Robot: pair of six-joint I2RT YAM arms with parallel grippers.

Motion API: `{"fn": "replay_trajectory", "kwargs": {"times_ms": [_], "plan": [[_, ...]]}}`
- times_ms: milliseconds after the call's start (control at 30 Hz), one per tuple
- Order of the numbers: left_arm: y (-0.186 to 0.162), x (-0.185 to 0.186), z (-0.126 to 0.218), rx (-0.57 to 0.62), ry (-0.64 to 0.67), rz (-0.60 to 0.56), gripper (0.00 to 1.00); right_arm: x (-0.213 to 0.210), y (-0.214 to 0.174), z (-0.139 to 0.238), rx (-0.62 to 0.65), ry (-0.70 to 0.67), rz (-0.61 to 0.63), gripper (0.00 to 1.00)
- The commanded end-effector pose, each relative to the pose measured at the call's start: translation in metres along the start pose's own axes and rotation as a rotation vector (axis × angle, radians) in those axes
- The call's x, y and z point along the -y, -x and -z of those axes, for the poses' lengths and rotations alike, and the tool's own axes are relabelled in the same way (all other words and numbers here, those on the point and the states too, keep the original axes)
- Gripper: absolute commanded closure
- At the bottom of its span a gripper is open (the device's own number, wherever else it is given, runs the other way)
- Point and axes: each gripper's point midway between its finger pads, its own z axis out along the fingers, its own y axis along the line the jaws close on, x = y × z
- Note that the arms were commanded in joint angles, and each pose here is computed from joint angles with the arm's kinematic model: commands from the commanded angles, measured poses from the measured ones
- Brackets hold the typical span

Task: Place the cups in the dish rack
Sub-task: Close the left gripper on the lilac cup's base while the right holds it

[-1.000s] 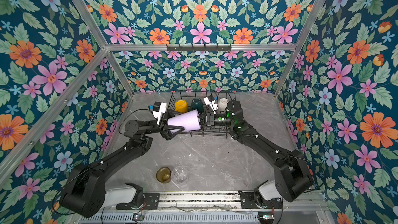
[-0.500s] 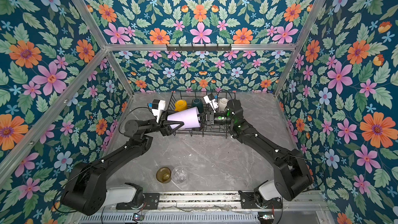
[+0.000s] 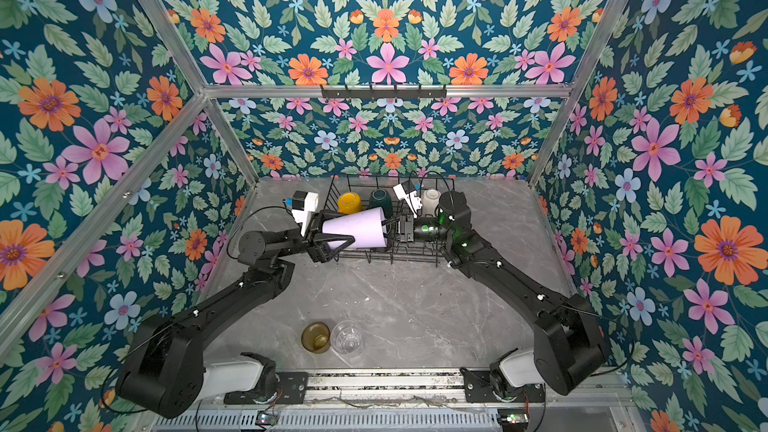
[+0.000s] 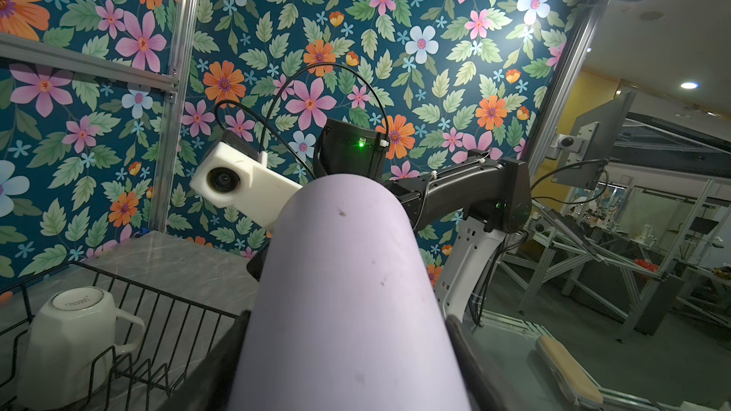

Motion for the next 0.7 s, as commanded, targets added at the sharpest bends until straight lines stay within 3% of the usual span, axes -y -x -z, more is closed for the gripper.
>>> {"fn": "replay_trajectory", "kwargs": {"times_ms": [0, 133, 300, 667], "plan": [[0.002, 0.017, -0.003, -0.027, -0.071, -0.059, 1.0, 0.006, 0.002, 0.001, 0.024, -0.042, -0.004, 0.81], [0.008, 0.016, -0.004, -0.017, -0.057, -0.065, 1.0, 0.015, 0.004, 0.012, 0.054, -0.096, -0.018, 0.61], [0.009, 0.003, -0.005, -0.027, 0.021, -0.082, 1.0, 0.032, 0.01, 0.043, 0.147, -0.208, -0.036, 0.49], [0.008, -0.062, -0.003, -0.134, 0.358, -0.071, 1.0, 0.061, -0.007, 0.136, 0.389, -0.696, 0.054, 0.12]]}}
